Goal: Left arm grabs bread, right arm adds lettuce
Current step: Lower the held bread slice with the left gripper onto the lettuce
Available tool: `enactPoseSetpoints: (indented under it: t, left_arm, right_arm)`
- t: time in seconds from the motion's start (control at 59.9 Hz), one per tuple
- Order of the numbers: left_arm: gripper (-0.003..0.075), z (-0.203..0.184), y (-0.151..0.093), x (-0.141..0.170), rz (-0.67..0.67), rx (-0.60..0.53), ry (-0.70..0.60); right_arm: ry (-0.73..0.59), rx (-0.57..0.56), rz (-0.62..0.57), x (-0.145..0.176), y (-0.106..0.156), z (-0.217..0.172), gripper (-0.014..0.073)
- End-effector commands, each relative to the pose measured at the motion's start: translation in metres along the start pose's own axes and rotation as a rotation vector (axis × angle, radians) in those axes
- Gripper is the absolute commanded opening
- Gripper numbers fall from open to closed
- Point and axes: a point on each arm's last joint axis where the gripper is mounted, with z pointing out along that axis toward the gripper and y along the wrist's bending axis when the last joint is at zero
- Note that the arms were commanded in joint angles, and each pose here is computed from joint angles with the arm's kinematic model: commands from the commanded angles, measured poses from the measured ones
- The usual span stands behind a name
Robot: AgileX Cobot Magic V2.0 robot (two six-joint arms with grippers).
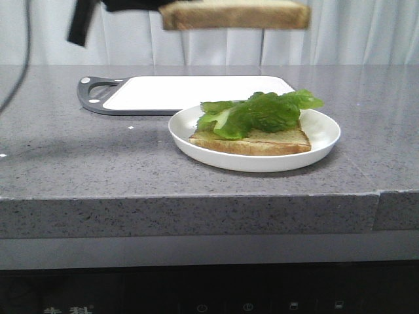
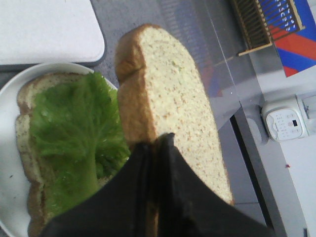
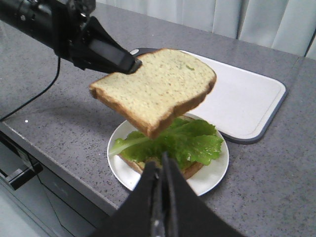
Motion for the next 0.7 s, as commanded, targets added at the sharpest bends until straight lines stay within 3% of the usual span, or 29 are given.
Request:
enactPoseSetpoints:
  t: [0.0,0.267,0.517,0.684]
  left_arm:
    - [-0.0020,0.008,-0.017,-0.005,-0.009,0.096,-0.001]
    - [0.0001,0.034,0.013,-0.002,-0.049,0.050,0.041]
    - [0.0249,0.034,0.013,-0.003,-0.033,0.047,0.033]
    - [0.0322,0.019,0.003,-0.006,0.002,0.082,0.029]
  right_arm:
    - [-0.084,0.022,-0.006,-0.014,-0.001,-0.004,-0.0061]
    - [-0.084,0.022,-0.006,-0.014,-0.002,-0.004,-0.0061]
    - [-0.084,0.022,-0.006,-0.014,-0.002,-0.004,-0.0061]
    - [-0.106,0.032,-0.005,-0.016,-0.002,-0.004,-0.0061]
